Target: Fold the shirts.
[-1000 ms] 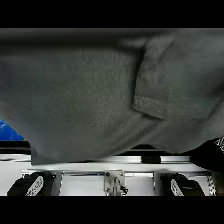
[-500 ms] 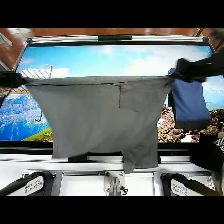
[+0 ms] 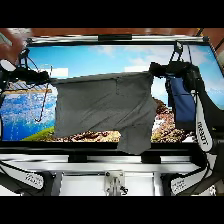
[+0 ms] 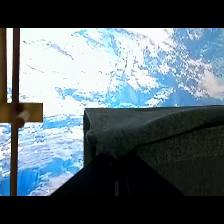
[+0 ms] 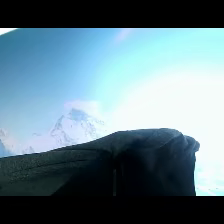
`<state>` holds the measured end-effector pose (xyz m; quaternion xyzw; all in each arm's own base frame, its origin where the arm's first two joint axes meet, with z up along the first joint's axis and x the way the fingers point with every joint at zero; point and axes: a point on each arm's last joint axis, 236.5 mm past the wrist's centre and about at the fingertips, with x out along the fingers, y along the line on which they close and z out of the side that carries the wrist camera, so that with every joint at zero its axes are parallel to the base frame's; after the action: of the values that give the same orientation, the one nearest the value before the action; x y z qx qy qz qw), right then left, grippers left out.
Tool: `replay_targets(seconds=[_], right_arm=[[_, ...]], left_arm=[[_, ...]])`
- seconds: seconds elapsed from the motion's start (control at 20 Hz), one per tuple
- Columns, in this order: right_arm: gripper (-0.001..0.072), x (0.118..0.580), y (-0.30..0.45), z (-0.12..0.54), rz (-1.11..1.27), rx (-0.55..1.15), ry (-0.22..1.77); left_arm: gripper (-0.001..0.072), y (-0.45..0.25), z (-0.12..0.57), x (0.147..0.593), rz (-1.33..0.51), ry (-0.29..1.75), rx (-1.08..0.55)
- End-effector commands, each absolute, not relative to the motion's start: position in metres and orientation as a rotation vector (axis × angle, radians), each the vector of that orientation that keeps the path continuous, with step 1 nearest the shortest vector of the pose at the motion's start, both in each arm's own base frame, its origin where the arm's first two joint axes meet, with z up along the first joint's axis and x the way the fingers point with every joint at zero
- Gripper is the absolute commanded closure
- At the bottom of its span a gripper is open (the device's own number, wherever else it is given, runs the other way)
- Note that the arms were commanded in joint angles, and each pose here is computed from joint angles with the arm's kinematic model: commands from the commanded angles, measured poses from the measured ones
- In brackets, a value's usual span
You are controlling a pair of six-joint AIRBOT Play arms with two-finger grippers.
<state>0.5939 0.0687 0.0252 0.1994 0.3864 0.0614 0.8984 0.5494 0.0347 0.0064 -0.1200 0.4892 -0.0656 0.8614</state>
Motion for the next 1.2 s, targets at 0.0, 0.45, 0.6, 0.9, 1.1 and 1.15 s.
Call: replay_targets(seconds=[0.0,0.45,0.6,0.9,1.1,1.15], right_arm=[[0.0644,0.594,0.073,-0.016,0.121,0.421,0.870],[0.0644,0.500,0.070,-0.046,0.156,0.299,1.287],[0.0644,0.470,0.065,-0.071,0.117,0.285,1.446],[0.0644,0.474,0.058,-0.077,0.044,0.314,1.443],[0.0239,0.474,0.053,-0.066,0.053,0.296,1.426],[0.0240,0.471,0.047,-0.055,0.059,0.269,1.420]], left_arm=[[0.0673,0.025,-0.019,0.572,-0.150,0.999,-0.364],[0.0675,-0.009,-0.053,0.469,-0.286,1.466,-0.367],[0.0674,0.009,-0.068,0.443,-0.183,1.590,-0.320],[0.0674,-0.006,-0.073,0.442,-0.209,1.605,-0.346],[0.0265,-0.020,-0.071,0.438,-0.247,1.621,-0.389],[0.0215,-0.018,-0.065,0.435,-0.241,1.629,-0.400]])
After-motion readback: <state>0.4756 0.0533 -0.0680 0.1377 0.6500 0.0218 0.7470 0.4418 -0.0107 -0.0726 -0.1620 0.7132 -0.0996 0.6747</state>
